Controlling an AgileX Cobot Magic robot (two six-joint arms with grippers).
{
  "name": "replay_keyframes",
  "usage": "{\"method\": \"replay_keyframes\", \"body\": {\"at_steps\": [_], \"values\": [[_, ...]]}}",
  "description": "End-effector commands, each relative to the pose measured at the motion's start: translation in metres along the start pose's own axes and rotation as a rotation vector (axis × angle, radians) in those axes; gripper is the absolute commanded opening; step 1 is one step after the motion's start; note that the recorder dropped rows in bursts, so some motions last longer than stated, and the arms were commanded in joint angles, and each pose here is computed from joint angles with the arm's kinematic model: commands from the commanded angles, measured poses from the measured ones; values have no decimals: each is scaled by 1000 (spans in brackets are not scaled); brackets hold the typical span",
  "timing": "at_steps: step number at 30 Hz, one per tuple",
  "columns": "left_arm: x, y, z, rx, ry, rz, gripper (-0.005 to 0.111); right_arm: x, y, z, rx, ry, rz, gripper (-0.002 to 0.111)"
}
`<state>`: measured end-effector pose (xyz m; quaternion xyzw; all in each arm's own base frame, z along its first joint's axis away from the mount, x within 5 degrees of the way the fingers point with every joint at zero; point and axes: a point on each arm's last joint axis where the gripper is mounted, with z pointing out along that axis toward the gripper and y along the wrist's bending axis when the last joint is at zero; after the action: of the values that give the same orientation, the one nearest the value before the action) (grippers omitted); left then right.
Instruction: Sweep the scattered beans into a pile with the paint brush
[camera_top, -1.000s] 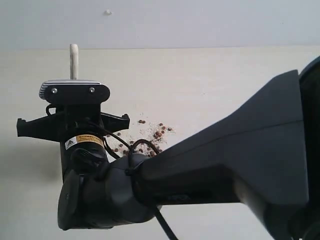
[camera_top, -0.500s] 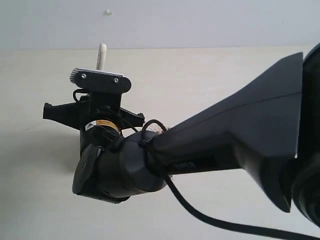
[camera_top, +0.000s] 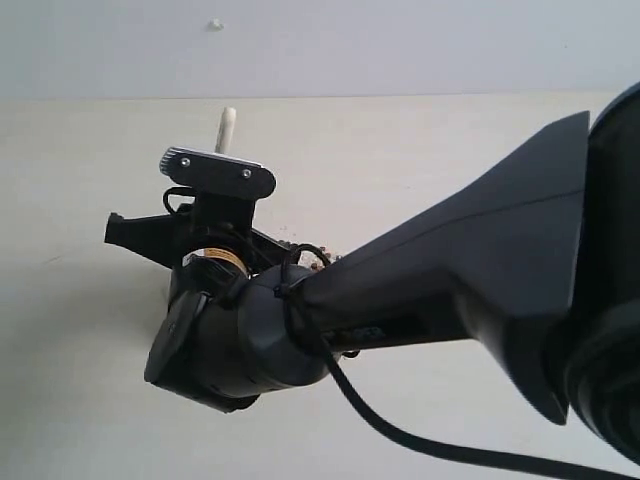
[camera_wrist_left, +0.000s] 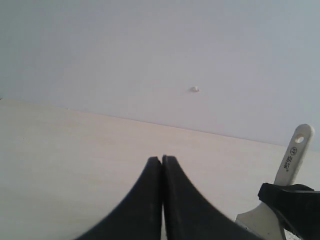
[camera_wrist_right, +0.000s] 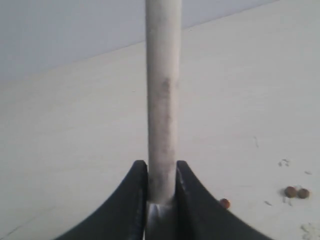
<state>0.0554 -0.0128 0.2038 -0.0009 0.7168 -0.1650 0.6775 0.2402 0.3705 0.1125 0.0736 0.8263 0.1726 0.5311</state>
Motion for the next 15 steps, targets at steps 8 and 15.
{"method": "replay_keyframes", "body": {"at_steps": [8,15], "values": [[1,0,0,8,-4,-4,0,-26,-4,-14,144,59,-60,0],[1,0,0,8,-4,-4,0,-31,-11,-15,222,113,-137,0]]}}
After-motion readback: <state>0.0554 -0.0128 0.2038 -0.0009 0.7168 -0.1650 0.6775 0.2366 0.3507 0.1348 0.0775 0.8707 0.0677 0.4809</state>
